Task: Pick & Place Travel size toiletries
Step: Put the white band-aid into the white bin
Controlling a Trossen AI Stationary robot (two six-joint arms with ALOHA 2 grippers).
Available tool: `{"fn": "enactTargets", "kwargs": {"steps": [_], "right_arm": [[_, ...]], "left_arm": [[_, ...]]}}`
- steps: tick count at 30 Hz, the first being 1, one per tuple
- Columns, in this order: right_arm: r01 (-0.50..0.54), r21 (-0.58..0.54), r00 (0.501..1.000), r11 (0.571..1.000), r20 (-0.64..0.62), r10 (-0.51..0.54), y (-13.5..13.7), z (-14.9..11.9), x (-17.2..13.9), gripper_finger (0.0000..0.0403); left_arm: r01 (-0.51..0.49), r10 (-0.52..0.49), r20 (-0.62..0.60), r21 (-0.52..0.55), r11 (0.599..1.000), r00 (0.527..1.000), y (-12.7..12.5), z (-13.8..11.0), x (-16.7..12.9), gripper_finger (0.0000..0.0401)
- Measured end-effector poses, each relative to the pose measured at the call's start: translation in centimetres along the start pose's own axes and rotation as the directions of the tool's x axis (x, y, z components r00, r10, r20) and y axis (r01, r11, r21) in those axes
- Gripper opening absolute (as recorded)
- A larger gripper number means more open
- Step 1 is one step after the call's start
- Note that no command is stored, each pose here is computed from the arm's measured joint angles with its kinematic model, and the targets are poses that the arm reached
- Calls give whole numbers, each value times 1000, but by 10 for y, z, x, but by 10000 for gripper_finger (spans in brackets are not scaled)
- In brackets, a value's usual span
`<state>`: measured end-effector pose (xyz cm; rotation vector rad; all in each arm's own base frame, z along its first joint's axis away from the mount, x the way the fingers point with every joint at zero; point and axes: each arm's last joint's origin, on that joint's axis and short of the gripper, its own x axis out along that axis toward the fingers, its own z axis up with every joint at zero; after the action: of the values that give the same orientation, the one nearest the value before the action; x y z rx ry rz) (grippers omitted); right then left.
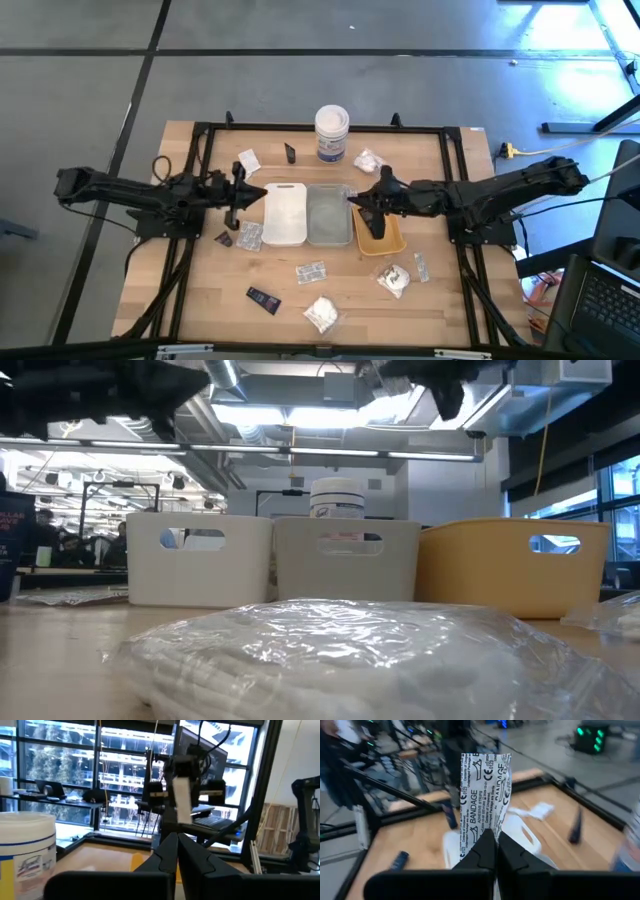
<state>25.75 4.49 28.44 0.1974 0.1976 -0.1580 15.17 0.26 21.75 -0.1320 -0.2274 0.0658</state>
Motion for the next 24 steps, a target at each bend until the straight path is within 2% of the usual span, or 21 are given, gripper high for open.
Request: {"fn": "enactTargets", "kwargs": {"steps": [5, 8, 11, 17, 24], "right_arm": [[-36, -32, 997, 999, 68, 38, 6, 1, 10, 0], [-41, -73, 992, 997, 115, 49, 8, 1, 17, 0], [-29, -118, 988, 993, 149, 46, 10, -1, 24, 0], [191, -185, 969, 964, 192, -155, 9, -5, 29, 0], [323, -221, 927, 920, 268, -261, 13, -2, 28, 0]], "left_arm": [[25, -25, 4, 15, 1000, 1000, -3, 1, 23, 75], [-6, 6, -5, 17, 1000, 1000, -4, 5, 42, 117], [-8, 8, -9, 23, 1000, 1000, -6, 10, 61, 142], [-10, 12, -35, 40, 999, 999, -8, 11, 92, 156], [-38, 39, -23, 62, 997, 999, -10, 15, 119, 157]]}}
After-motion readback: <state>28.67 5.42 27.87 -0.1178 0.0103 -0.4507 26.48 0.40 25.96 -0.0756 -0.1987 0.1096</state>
